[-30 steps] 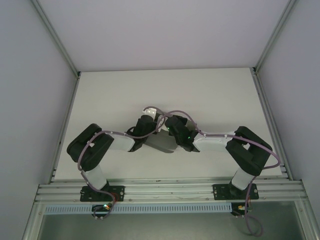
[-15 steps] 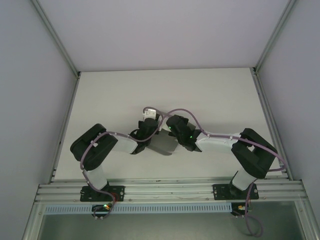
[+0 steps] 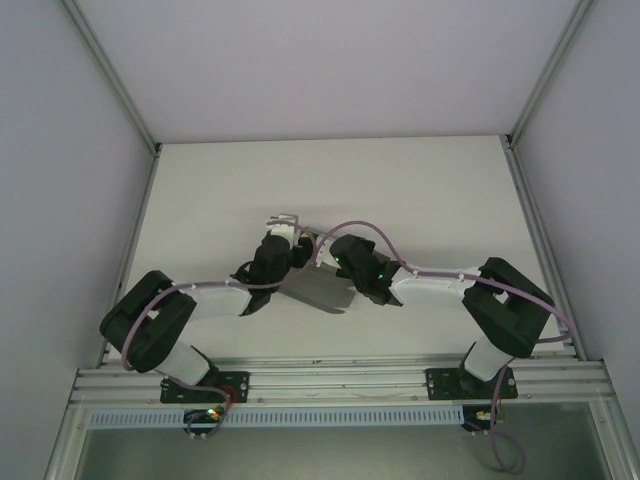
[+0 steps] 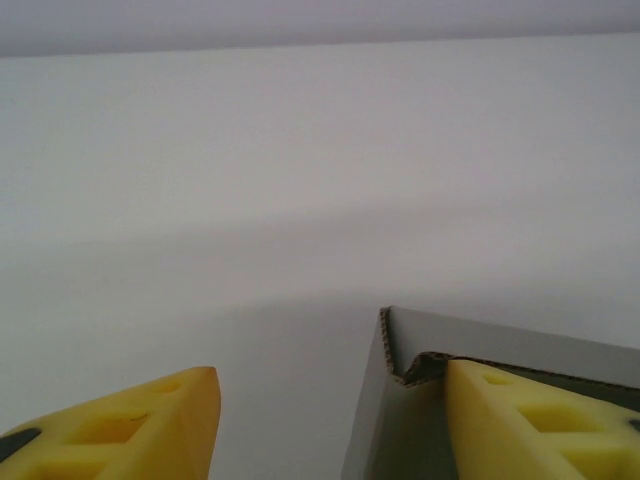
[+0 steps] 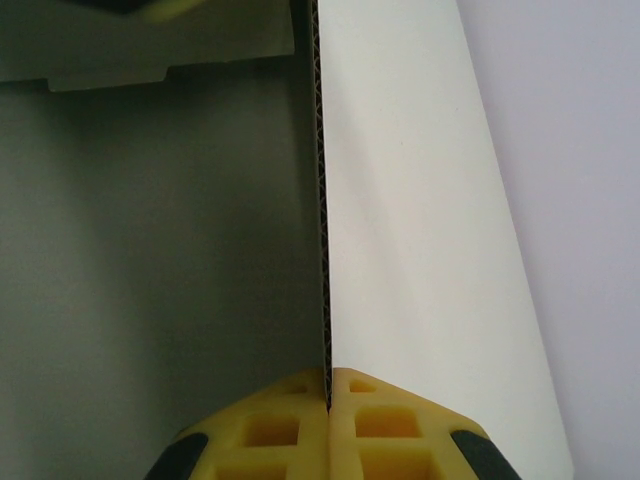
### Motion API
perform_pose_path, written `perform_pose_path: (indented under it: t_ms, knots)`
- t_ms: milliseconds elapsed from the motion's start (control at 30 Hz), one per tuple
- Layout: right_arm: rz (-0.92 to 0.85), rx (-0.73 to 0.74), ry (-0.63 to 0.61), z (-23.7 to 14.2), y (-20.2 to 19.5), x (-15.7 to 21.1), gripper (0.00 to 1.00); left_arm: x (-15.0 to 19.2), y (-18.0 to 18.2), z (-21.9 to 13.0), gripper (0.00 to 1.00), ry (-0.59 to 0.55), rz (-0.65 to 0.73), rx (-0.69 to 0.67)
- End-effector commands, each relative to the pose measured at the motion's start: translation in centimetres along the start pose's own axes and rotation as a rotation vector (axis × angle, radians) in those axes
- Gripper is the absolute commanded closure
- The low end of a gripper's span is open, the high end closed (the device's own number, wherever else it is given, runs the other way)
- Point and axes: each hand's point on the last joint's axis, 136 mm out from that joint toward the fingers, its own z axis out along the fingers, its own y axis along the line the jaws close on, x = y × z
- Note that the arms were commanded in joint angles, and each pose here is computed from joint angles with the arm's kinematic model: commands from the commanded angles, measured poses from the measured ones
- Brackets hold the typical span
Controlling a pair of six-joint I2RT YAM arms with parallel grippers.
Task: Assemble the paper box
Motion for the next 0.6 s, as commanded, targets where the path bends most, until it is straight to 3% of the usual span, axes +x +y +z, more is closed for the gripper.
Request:
perform_pose_path:
  t_ms: [0,200,300,367,500,567]
  knots:
    - [-0.01,-0.015,0.013,-0.1,0.3,0.3,1.0,1.8,0.2,0.2,0.41,0.12,-0.005,0.051]
    - [-0.018,-0.014,-0.001,-0.2,0.3,0.2,1.0,4.2,0.3,0.7,0.47,0.243,0.035,0.083]
    - [-0.016,-0.013,-0.013,-0.4,0.3,0.0,1.0,4.8,0.8,1.4,0.58,0.276,0.018,0.082]
    - [-0.018,-0.012,-0.013,-0.5,0.2,0.0,1.0,5.1,0.9,1.7,0.72,0.286,0.015,0.079]
    - [-0.005,-0.021,-0.031,-0.8,0.2,-0.4,1.0,5.9,0.3,2.3,0.82,0.313,0.056,0.107]
    - [0.011,-0.031,-0.045,-1.1,0.2,-0.7,1.0,6.0,0.0,2.5,1.0,0.306,0.075,0.108]
